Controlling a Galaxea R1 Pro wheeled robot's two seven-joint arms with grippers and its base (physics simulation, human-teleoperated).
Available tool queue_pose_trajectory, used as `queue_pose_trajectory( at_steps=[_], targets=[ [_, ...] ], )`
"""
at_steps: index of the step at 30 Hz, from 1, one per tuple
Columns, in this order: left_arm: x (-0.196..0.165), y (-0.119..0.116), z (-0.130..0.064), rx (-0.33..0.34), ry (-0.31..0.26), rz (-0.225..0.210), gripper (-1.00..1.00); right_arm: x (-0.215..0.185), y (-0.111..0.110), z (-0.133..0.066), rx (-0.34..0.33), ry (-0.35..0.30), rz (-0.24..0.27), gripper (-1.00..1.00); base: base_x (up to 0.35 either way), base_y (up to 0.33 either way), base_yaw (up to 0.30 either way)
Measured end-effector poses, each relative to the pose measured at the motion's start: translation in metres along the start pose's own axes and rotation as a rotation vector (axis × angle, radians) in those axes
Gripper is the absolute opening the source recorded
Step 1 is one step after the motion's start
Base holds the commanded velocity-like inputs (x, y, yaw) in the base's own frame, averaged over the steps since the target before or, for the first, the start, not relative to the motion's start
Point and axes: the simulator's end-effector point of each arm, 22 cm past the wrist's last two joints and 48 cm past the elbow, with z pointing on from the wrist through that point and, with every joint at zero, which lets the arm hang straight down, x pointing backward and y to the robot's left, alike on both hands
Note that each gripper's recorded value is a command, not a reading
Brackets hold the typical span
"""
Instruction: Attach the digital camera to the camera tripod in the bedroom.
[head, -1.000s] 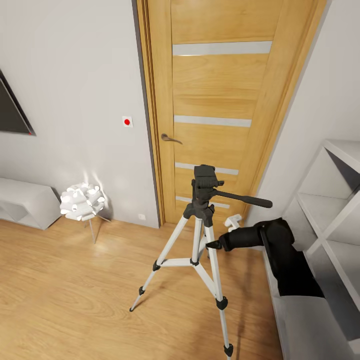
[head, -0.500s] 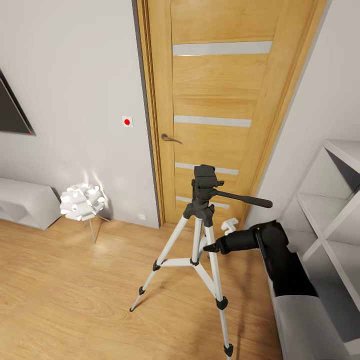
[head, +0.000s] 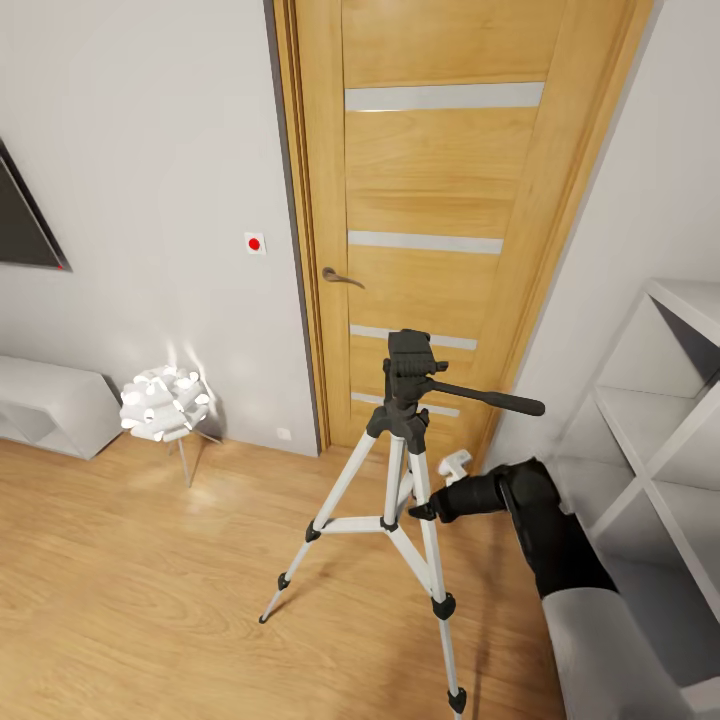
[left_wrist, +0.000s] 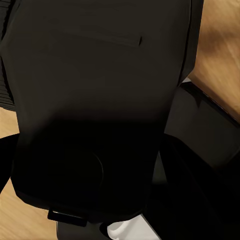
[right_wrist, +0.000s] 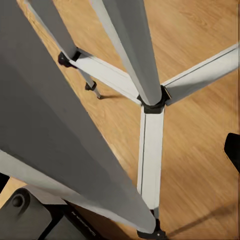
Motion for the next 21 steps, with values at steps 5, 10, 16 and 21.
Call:
queue_pose_trajectory(
  at_steps=[5,10,16,21],
  targets=[
    [0.0,0.0,0.0,0.0,0.0,0.001,-1.0,-0.007,0.001,0.007,0.003,-0.045,-0.019,1.0,0.0,0.0,0.0],
    [0.0,0.0,0.0,0.0,0.0,0.0,-1.0,-0.015,-0.001,0.017,0.006,-0.113,-0.046,1.0,0.0,0.0,0.0],
    [0.0,0.0,0.0,0.0,0.0,0.0,-1.0,-0.018,-0.004,0.026,0.016,-0.165,-0.084,1.0,0.0,0.0,0.0],
    [0.0,0.0,0.0,0.0,0.0,0.0,-1.0,-0.02,-0.005,0.028,0.017,-0.191,-0.109,1.0,0.0,0.0,0.0]
  ],
)
